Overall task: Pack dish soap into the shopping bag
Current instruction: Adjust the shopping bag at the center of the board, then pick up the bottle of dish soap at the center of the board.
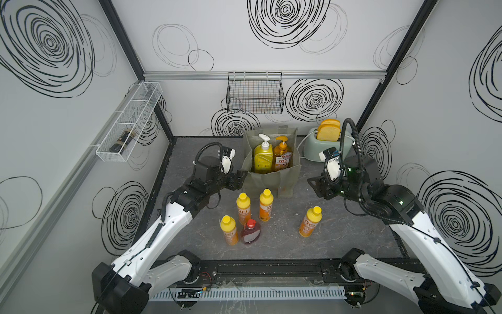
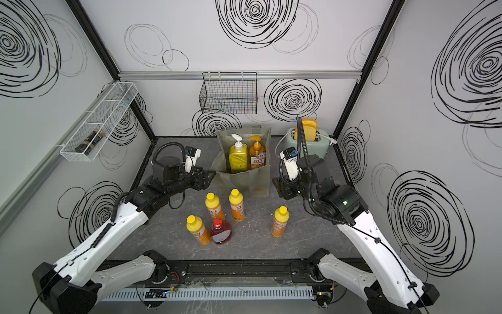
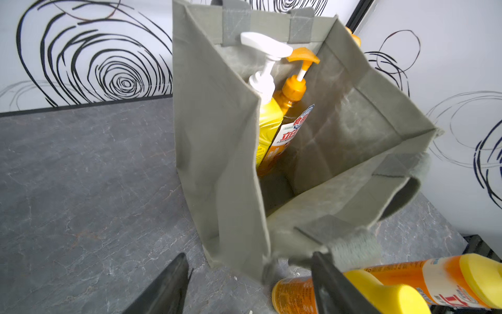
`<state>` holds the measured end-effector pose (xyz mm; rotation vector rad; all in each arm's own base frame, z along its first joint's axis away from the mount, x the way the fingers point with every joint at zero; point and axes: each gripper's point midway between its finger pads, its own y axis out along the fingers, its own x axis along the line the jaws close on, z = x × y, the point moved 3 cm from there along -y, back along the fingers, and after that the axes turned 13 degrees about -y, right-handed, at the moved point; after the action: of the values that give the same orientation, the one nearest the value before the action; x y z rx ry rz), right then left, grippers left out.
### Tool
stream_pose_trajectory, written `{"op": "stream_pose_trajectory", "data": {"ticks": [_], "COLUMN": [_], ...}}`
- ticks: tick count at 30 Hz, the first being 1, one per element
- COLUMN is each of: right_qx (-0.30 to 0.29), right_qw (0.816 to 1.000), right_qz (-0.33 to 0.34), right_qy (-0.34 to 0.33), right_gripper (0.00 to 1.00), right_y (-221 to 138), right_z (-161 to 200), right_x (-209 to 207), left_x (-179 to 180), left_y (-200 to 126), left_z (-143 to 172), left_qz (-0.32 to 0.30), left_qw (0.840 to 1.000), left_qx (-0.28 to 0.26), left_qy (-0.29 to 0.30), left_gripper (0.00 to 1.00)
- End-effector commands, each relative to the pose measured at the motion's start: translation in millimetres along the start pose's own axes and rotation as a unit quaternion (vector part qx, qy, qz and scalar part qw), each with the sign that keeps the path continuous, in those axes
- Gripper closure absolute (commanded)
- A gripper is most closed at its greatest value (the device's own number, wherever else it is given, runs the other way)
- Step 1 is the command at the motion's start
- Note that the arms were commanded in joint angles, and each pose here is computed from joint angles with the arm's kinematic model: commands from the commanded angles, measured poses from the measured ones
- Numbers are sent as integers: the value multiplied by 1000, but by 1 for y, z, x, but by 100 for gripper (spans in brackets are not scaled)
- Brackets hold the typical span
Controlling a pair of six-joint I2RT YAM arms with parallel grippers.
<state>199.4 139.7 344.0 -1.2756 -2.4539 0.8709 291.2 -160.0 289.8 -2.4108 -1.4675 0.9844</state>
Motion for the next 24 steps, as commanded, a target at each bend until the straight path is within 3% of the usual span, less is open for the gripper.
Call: {"op": "stream_pose_trajectory", "data": {"ticks": [1,4,13,24], "right_qx": [70,106,137,185], "right_qw": [997,994,990,981], "right_qz": [-5,7,-27,47], "right_qy": [21,21,34,20], "right_gripper": [33,30,27,26], "right_y": [-2,-3,0,9], "right_z": [34,54,75,99], "right_x": [7,9,35,30], "left_x": [-9,-12,-21,-5], "left_y": [3,5,0,20], "left_z": [-13,-12,-30,-9], "left_qz": [19,26,32,10], "left_qw": [999,999,998,999], "left_qx": [-35,-35,-59,-32], "left_qy": [16,19,19,22], "left_gripper": [21,17,9,4]}}
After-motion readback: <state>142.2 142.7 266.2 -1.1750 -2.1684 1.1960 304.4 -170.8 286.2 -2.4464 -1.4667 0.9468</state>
